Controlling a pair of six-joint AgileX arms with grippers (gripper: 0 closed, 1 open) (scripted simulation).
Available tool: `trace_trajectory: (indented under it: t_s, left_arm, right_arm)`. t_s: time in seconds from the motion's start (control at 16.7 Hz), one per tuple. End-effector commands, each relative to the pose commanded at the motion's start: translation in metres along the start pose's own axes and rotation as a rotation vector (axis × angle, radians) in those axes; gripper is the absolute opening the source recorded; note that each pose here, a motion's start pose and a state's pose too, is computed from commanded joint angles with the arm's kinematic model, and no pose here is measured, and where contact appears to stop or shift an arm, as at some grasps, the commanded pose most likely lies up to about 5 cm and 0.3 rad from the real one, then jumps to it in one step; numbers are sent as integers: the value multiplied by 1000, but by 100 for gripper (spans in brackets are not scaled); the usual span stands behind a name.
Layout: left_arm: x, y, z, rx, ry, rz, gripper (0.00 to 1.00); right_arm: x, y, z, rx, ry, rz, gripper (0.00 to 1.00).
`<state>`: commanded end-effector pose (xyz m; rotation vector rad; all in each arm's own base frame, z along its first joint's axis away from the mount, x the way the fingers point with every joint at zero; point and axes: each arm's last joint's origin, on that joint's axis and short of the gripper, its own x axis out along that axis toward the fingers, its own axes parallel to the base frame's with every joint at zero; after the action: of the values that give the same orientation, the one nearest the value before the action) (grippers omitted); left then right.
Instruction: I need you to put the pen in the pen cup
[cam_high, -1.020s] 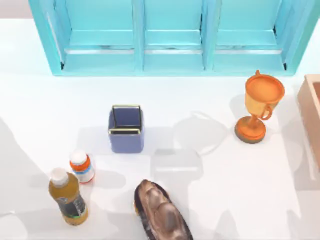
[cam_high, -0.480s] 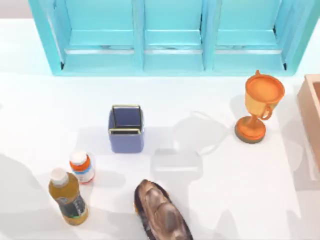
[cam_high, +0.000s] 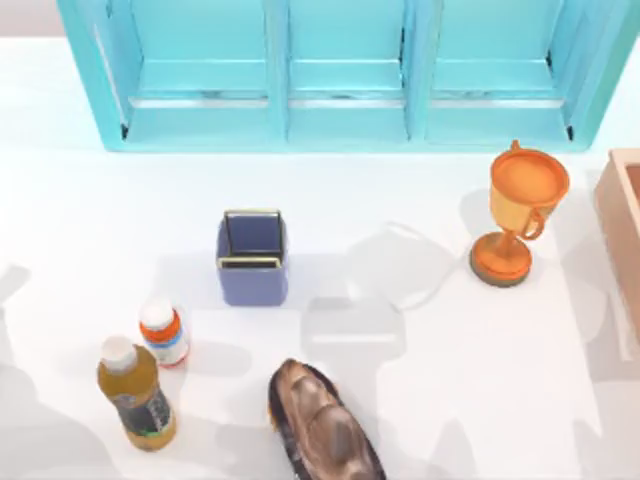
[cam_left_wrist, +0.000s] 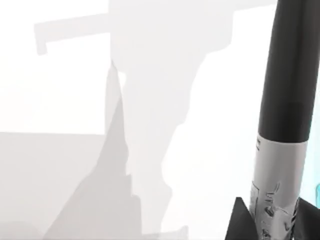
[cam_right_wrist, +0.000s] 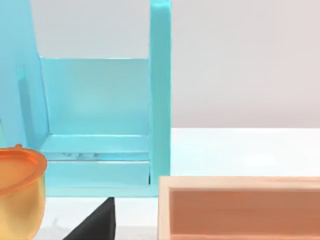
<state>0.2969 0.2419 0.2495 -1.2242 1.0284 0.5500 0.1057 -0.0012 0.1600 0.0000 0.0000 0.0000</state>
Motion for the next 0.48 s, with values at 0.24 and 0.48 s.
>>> trace_trajectory:
  t_s: [0.24, 0.48]
  left_arm:
    - [3, -3, -1, 12, -4, 9, 0]
    - [26, -24, -18, 112, -61, 103, 0]
  right_arm:
    - [0, 0, 0, 0, 0, 0, 100]
    - [0, 0, 0, 0, 0, 0, 100]
